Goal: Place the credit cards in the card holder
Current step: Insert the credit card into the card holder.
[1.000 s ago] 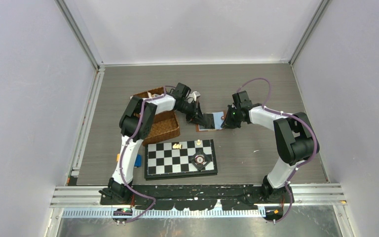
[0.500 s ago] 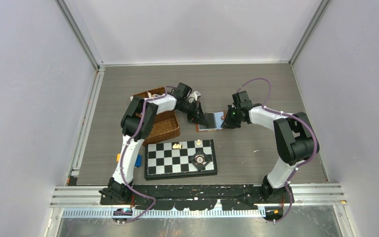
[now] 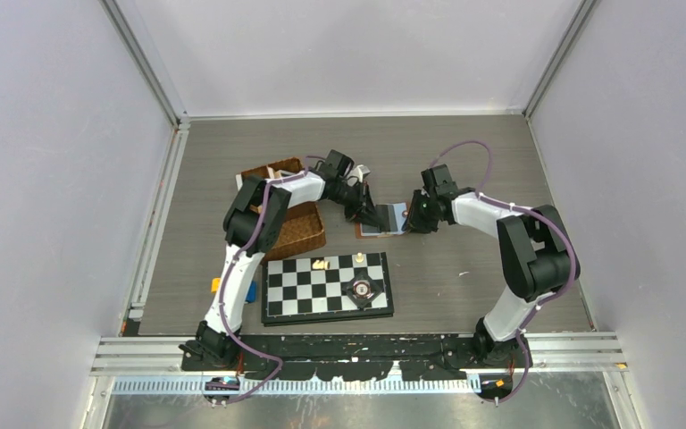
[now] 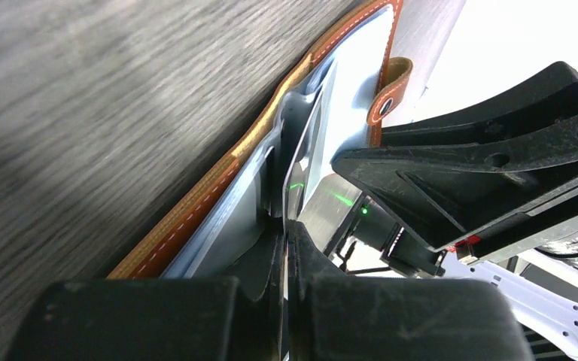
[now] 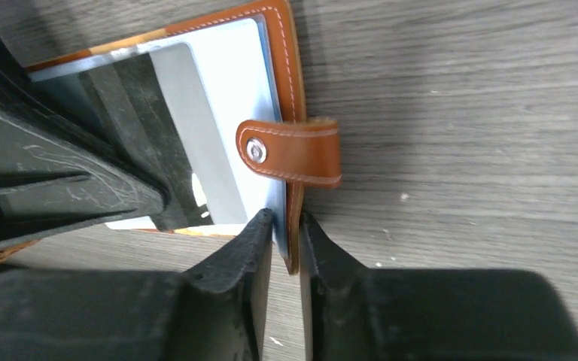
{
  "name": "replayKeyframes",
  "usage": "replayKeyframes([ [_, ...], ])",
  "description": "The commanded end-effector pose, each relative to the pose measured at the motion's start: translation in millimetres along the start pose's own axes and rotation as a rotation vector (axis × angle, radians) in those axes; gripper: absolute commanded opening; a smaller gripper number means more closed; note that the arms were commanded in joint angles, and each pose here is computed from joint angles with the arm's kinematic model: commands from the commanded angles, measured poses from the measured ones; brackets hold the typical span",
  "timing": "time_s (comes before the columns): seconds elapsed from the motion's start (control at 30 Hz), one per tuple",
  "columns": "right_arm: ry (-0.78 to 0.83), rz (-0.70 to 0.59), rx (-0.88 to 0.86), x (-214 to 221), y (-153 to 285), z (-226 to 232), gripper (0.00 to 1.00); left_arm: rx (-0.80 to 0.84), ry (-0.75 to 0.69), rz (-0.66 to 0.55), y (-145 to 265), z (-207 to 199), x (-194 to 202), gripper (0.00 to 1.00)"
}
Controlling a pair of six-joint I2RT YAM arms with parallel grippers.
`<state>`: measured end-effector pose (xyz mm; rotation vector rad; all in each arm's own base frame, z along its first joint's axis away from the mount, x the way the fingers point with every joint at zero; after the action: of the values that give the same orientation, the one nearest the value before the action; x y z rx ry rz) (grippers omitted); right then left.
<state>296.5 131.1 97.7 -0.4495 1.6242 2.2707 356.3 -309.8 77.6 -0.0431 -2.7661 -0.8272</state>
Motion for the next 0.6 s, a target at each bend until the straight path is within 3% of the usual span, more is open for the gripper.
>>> replayKeyframes([
  [0.0, 0.001, -0.072, 0.064, -6.8, 22.7, -4.9, 0.31, -0.099, 0.011, -0.069, -13.8, 21.1, -9.4, 0.00],
  [0.17, -0.024, -0.130, 0.060, -14.3, 37.9, -9.2, 0.40, -0.100, 0.012, -0.059, -15.6, 24.8, -9.3, 0.00],
  [0.57, -0.074, -0.053, -0.075, -12.9, 16.1, -10.0, 0.36, -0.099, 0.003, -0.051, -15.9, 23.7, -10.4, 0.00],
])
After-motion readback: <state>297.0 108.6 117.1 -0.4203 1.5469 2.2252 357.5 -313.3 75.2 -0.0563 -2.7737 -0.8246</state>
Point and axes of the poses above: each gripper's point midway between its finger pads, its own y axis back along the fingers, its own z axis along the line the jaws close on, x = y × z, the point moved 9 cm from there along y, back along the fingers, and after that the axes turned 13 degrees about y, right-handed, at the moved point
